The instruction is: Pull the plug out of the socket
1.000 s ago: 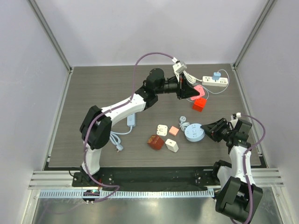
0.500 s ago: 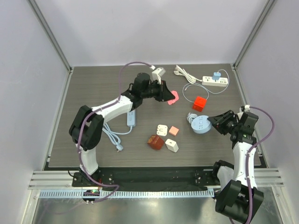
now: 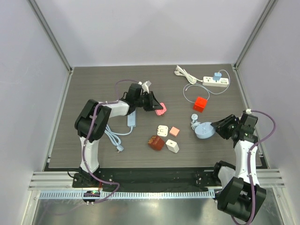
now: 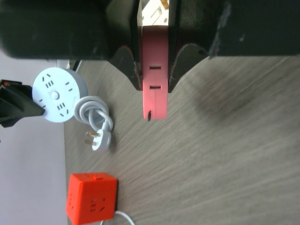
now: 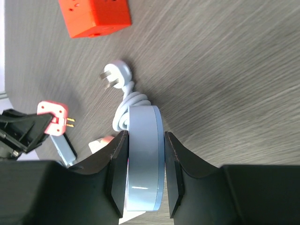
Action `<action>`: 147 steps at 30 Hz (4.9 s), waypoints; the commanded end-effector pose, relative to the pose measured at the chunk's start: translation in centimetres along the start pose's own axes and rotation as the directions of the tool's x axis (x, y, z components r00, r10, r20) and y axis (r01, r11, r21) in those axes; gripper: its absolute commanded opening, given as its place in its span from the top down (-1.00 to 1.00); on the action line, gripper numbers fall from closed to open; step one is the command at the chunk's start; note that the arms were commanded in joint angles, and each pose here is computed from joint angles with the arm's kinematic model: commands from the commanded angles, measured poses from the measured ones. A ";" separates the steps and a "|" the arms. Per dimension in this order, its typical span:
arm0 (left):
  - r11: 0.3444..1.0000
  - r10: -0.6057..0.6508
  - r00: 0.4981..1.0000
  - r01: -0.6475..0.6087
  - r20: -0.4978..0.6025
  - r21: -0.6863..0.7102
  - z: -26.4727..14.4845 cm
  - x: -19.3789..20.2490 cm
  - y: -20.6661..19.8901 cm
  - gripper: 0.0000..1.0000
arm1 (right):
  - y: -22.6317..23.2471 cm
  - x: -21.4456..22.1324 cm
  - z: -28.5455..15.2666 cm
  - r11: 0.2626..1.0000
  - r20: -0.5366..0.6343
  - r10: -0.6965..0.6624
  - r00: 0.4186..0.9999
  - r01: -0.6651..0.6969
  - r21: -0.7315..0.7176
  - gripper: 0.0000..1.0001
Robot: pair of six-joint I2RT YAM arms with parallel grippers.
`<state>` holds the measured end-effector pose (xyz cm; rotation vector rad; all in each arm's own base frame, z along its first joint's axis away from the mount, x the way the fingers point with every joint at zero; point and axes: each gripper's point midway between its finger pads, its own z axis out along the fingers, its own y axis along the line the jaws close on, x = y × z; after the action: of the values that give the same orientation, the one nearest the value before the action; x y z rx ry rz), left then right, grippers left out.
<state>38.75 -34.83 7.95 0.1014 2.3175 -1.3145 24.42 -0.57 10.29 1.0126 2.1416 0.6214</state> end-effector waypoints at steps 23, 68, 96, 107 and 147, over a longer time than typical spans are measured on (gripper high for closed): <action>0.992 -0.009 0.996 0.019 0.084 -0.127 -1.2 2.6 2.0 -0.14 | -9.0 -6.3 -1.2 0.859 0.285 0.010 0.959 -0.154 0.489 0.83; 0.975 0.134 0.966 -0.168 0.221 0.146 -19.5 9.8 -14.6 -0.40 | 8.3 -7.6 4.1 0.968 0.183 -0.244 0.952 0.227 0.107 -0.41; 0.936 0.339 0.817 -0.342 0.466 -0.081 -6.0 -10.7 -12.1 -0.04 | 15.5 -24.6 21.5 0.944 0.431 -0.312 0.847 0.224 0.243 -0.79; 0.921 0.277 0.840 -0.371 0.466 0.120 2.8 -14.4 -10.8 0.06 | 14.9 -26.8 24.7 0.837 0.375 -0.534 0.758 0.414 0.356 -0.73; 0.951 0.271 0.927 -0.300 0.259 0.079 13.1 -12.8 -9.4 0.30 | 19.6 -12.5 26.3 0.755 0.159 -0.654 0.740 0.626 0.192 0.97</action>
<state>52.44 -48.49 16.37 0.3492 1.8452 -1.1879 60.16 1.01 7.27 0.2886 2.1881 -0.0620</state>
